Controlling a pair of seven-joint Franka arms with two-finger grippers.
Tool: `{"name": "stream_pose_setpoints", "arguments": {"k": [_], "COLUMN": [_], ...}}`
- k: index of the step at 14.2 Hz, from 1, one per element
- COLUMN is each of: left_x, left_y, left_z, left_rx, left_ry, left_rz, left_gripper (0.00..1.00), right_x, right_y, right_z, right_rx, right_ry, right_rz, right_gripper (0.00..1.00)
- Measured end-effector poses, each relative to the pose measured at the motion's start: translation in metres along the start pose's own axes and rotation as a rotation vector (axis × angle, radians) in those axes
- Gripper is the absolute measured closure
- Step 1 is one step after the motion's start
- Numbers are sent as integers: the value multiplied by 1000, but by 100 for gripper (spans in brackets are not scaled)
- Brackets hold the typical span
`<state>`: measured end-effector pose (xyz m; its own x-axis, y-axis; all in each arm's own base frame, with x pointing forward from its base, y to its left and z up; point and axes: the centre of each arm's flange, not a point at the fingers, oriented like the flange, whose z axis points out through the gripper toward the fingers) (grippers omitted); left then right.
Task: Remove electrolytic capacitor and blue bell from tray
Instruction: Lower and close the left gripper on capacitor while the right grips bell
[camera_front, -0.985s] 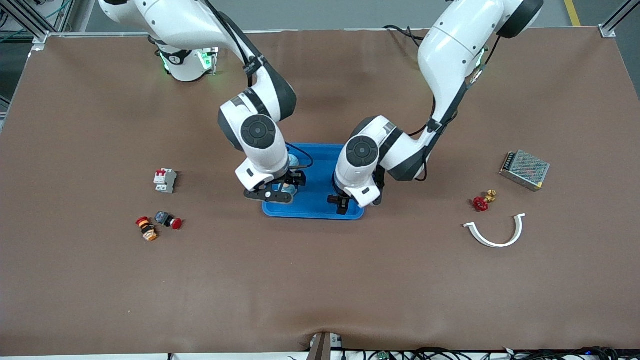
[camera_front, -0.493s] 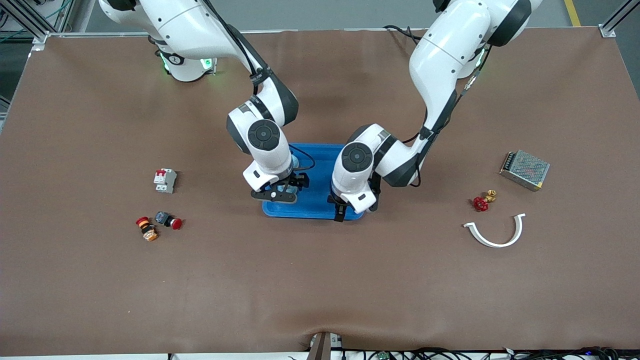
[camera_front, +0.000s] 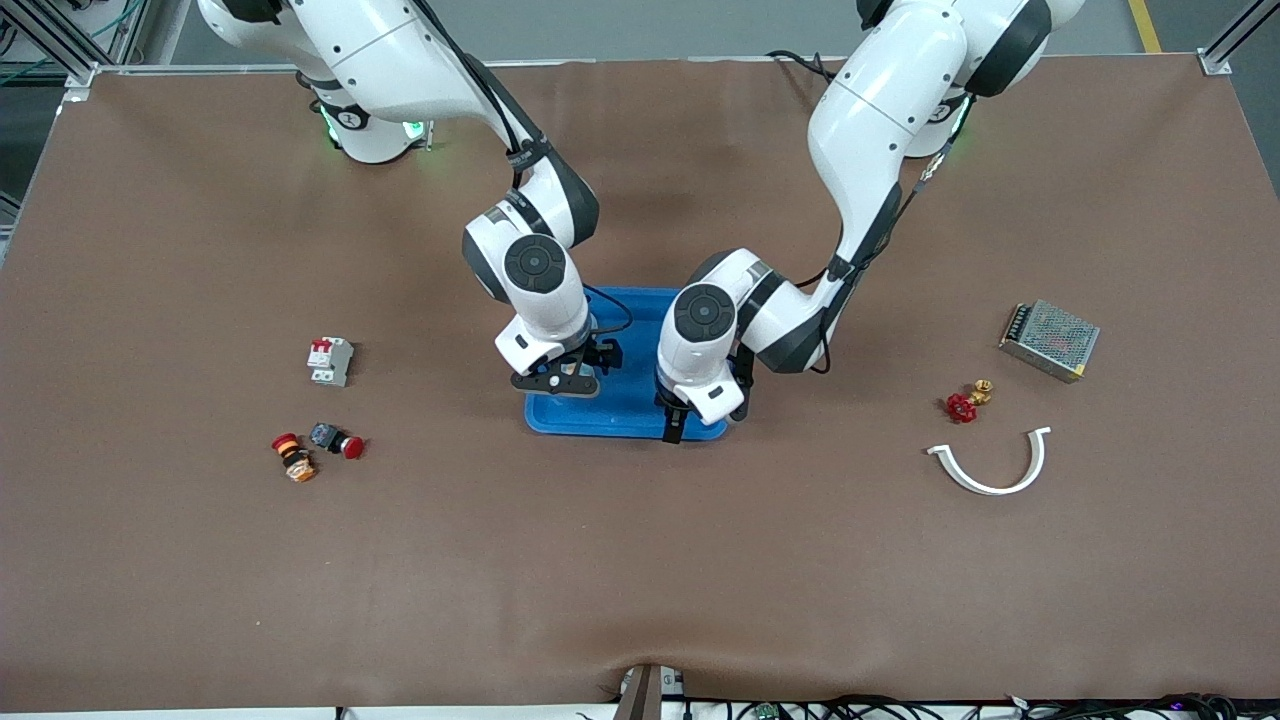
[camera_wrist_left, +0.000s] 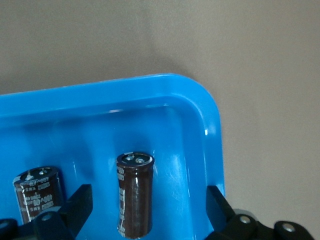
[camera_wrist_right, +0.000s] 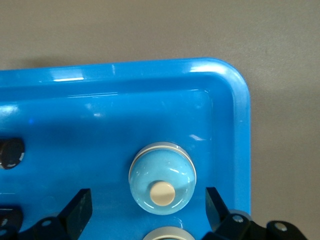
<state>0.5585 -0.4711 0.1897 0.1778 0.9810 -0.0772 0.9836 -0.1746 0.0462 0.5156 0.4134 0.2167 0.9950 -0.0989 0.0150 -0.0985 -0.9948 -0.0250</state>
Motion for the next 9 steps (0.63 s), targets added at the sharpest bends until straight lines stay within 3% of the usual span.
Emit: {"name": "stream_pose_setpoints", "arguments": {"k": [9], "left_x": [-18], "left_y": [-15], "left_z": [17], "left_rx": [8], "left_ry": [-1], "left_rz": [26], "left_gripper": [0], "right_x": [-1], "right_y": [2], "right_z": [24], "right_rx": [-1], "right_ry": [1], "right_rz": [1], "right_gripper": [0]}}
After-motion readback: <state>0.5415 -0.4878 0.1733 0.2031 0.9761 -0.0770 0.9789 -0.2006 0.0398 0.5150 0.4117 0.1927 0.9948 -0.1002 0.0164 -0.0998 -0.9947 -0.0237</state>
